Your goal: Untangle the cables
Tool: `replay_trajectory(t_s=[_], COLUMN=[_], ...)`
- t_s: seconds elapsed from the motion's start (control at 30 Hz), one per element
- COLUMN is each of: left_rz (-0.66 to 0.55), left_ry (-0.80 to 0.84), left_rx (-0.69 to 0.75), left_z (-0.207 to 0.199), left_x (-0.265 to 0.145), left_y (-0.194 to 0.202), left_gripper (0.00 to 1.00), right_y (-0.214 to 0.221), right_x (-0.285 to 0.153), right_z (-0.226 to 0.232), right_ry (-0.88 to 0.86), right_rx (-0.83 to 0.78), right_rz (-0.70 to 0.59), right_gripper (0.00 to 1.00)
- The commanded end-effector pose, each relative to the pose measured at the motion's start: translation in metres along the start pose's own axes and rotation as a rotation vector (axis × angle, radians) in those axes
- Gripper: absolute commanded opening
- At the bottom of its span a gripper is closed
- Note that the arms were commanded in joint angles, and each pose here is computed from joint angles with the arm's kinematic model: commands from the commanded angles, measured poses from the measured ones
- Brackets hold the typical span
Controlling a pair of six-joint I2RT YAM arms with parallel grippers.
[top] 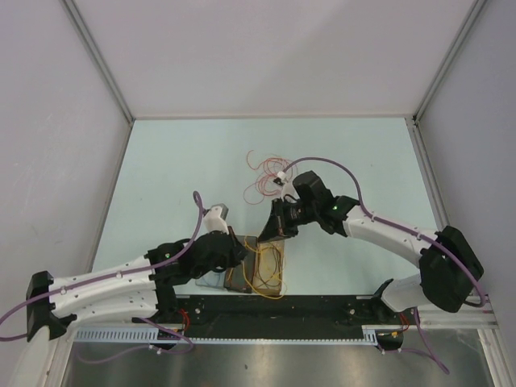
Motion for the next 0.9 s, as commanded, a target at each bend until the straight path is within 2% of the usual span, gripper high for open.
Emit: replay_trajectory(t_s=[0.0, 0.17, 0.5, 0.77, 0.8, 0.87], left_rz=[-0.106, -0.116, 0.091, 0.149, 0.149, 0.146], left_ry=[0.069, 0.084, 0.244, 0.192, 0.188, 0.166], left_rx=[0.009, 0.072, 0.277, 0.266, 0.260, 0.259], left_z=[-0.027, -0.047, -0.101, -0.086, -0.084, -0.078], left_x=[-0.008, -0.005, 0.022, 0.035, 0.034, 0.033], left_y=[-0.032, -0.045, -0.020, 0.001, 0.001, 0.002], left_gripper=[0.05, 0.05, 0.00, 0.00, 0.00, 0.00], right_y=[-0.013, 0.000, 0.032, 0.039, 0.038, 0.033], right_x=[0.008, 0.024, 0.042, 0.041, 0.040, 0.034], right_z=[-0.005, -0.029, -0.072, -0.074, -0.071, -0.062], right_ry=[-0.030, 0.086, 0.315, 0.341, 0.332, 0.312], right_rx=[-0.014, 0.008, 0.042, 0.032, 0.029, 0.013], right_rz=[-0.034, 0.012, 0.074, 0.087, 0.082, 0.054], right_gripper=[0.00, 0.00, 0.00, 0.00, 0.09, 0.19])
Point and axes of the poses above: each gripper's point midway between its finger pads, its own x axis out along the fingers, its own z axis along the line the jaws close on, y = z × x, the point moved 5 cm from there along -x, back along the fingers, and after that the axes turned 8 degrees about -x, right-handed, at the moved point
